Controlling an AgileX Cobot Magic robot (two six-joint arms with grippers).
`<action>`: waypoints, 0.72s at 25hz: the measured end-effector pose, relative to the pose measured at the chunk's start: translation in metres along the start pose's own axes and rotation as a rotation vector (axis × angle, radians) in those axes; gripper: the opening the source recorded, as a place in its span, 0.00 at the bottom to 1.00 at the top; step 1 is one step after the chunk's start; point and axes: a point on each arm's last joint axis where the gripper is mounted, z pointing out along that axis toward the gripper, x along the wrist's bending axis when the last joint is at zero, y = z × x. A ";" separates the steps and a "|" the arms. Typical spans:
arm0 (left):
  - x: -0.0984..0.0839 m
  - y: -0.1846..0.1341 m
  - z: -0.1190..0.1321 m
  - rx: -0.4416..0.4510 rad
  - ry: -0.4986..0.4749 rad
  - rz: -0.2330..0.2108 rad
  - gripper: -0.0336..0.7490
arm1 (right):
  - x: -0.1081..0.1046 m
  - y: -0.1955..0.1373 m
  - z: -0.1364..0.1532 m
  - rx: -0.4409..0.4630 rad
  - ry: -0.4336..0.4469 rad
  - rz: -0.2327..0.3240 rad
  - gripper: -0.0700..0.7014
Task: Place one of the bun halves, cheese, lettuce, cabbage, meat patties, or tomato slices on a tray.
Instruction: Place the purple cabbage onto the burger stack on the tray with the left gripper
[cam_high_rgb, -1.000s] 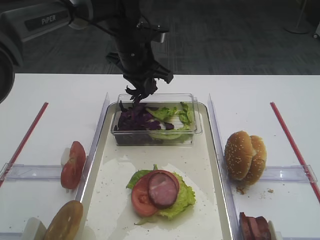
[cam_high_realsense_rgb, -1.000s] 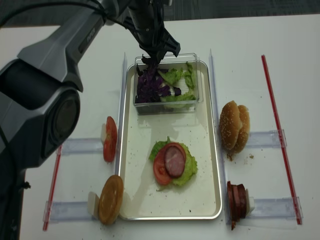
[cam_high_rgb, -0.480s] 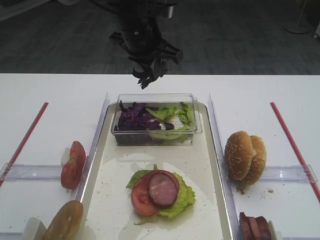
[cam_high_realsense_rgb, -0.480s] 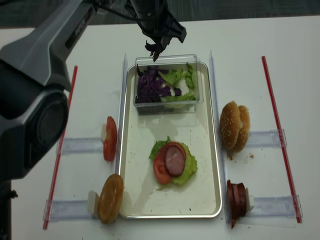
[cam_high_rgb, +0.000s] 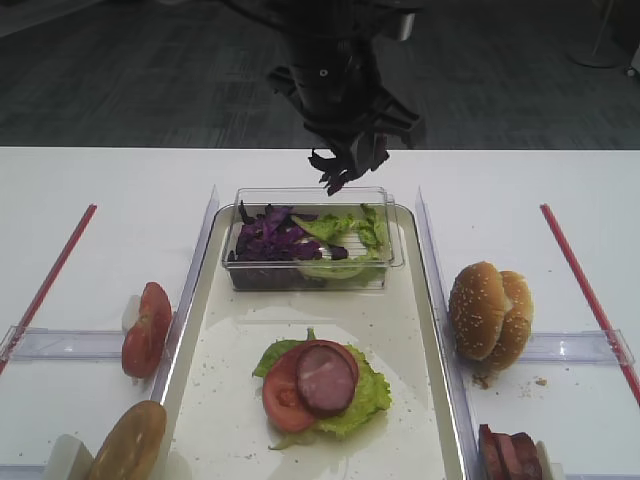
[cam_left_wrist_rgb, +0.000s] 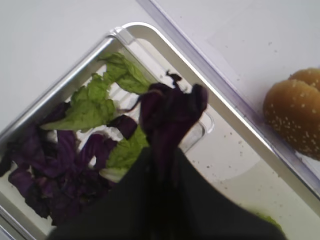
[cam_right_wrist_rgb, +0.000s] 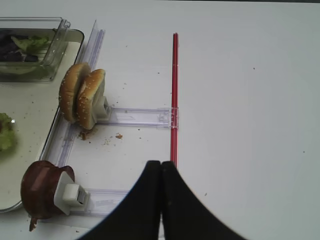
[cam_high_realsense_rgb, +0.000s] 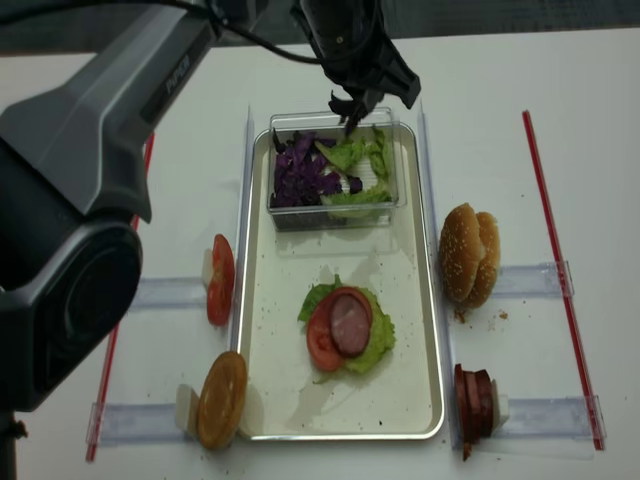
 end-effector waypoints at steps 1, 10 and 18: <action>-0.002 -0.003 0.000 0.011 0.001 0.006 0.09 | 0.000 0.000 0.000 0.000 0.000 0.000 0.56; -0.020 -0.032 -0.010 0.092 0.017 0.052 0.09 | 0.000 0.000 0.000 0.000 0.000 0.000 0.56; -0.029 -0.060 -0.045 0.093 -0.037 0.033 0.09 | 0.000 0.000 0.000 0.000 0.000 0.000 0.56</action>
